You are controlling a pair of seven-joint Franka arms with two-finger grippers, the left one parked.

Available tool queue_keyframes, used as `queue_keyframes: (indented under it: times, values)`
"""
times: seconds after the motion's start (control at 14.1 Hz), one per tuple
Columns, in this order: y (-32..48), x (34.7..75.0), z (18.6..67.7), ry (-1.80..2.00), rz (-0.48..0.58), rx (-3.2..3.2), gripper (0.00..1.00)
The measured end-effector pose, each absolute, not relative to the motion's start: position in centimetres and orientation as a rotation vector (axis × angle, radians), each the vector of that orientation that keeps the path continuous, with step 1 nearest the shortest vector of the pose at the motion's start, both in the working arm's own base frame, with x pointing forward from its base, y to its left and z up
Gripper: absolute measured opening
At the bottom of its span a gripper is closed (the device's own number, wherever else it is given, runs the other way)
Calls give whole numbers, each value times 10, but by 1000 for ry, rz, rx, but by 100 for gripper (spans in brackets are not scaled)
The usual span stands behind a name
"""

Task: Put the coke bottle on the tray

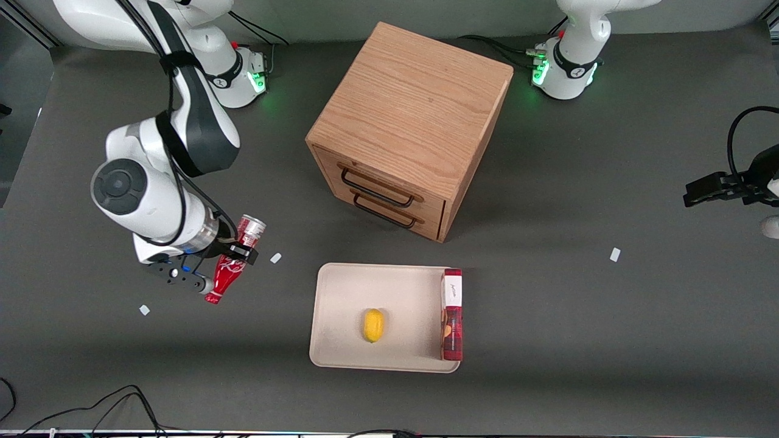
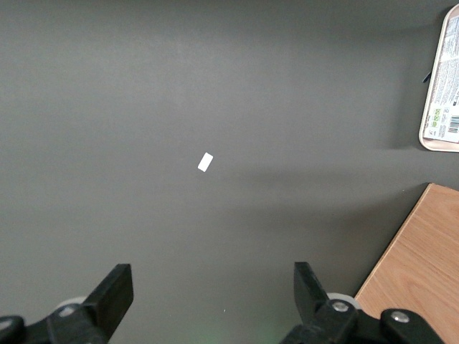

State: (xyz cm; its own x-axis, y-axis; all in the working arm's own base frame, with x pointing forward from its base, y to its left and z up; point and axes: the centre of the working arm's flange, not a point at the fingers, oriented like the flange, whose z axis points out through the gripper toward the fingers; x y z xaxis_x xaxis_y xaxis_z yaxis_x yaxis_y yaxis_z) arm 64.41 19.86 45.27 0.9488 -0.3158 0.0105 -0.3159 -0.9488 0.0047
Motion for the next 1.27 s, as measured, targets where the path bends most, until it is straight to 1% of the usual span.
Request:
queue_keyframes:
  times: [0.21,0.35,0.5,0.64,0.85,1.06,1.27]
  values:
    - [221,663,476,-231,99,3121,56]
    - [244,675,473,-24,131,3142,56]
    - [267,691,455,158,172,3154,56]
    - [286,707,421,245,241,3171,56]
    - [301,724,354,277,300,3183,56]
    - [314,728,291,277,309,3200,56]
    - [323,724,244,222,277,3220,56]
